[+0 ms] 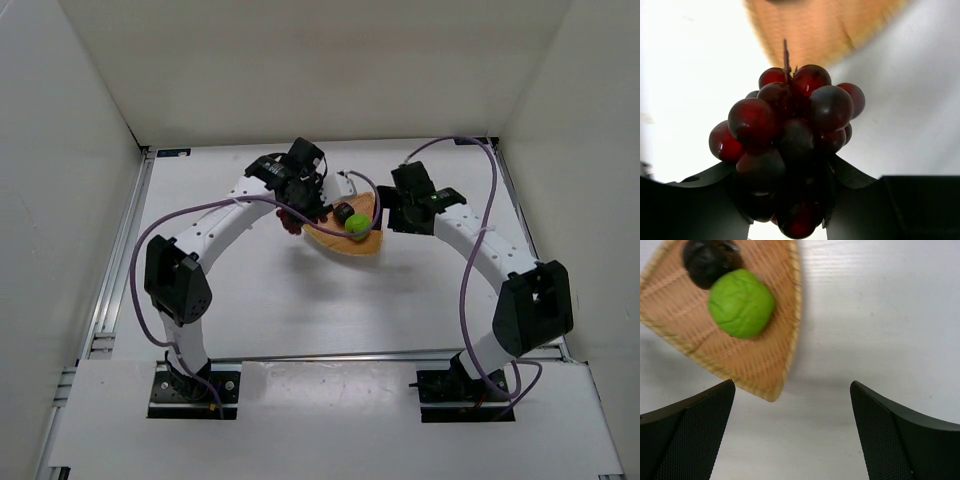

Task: Place and organize the fake fruits in the fruit bowl

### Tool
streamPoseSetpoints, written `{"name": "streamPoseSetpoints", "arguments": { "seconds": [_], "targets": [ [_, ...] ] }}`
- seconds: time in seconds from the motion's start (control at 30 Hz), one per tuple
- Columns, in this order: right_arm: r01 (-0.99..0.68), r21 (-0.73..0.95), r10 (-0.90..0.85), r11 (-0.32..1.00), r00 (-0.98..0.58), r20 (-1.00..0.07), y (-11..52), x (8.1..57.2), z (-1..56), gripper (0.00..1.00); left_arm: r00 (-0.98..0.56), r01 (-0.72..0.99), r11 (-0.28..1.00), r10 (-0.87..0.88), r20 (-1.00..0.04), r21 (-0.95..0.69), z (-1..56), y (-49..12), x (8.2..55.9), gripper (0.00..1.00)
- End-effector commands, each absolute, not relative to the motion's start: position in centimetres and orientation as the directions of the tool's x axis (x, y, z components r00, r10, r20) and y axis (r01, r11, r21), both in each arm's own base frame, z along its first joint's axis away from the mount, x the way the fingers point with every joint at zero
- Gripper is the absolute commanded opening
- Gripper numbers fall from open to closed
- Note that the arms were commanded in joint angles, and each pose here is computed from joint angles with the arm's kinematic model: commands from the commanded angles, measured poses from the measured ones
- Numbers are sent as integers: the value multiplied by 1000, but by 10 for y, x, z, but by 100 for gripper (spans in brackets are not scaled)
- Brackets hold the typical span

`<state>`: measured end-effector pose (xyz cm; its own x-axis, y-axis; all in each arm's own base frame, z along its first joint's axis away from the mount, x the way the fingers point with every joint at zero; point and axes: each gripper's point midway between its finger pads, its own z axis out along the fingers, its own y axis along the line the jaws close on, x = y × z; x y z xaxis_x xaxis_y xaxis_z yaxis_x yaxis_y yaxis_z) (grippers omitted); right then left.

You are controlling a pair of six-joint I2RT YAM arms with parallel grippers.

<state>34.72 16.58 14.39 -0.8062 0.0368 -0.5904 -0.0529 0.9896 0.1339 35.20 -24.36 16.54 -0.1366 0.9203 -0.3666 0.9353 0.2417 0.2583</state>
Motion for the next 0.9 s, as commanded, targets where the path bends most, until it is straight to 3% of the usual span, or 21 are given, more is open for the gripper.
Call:
{"name": "streamPoseSetpoints", "arguments": {
  "seconds": [0.0,0.23,0.53,0.67,0.83,0.87],
  "targets": [
    [94,141,163,985,-761,-628,142,351,150,100,-125,867,347,847,-517,358,218,-267,373,41],
    [327,136,333,935,-685,-648,93,347,153,100,-31,870,276,858,-513,408,200,-314,396,41],
    [395,98,362,914,-681,-637,64,334,145,100,-37,898,259,850,-525,355,165,-345,416,52],
    [402,85,359,912,-678,-641,57,330,144,100,-8,922,200,865,-501,331,151,-348,397,67],
    [402,79,357,912,-684,-636,56,328,141,100,6,950,131,901,-434,284,126,-348,375,79],
    [408,85,365,909,-680,-635,57,328,141,100,4,961,118,900,-436,252,126,-348,368,91]
  ]
}}
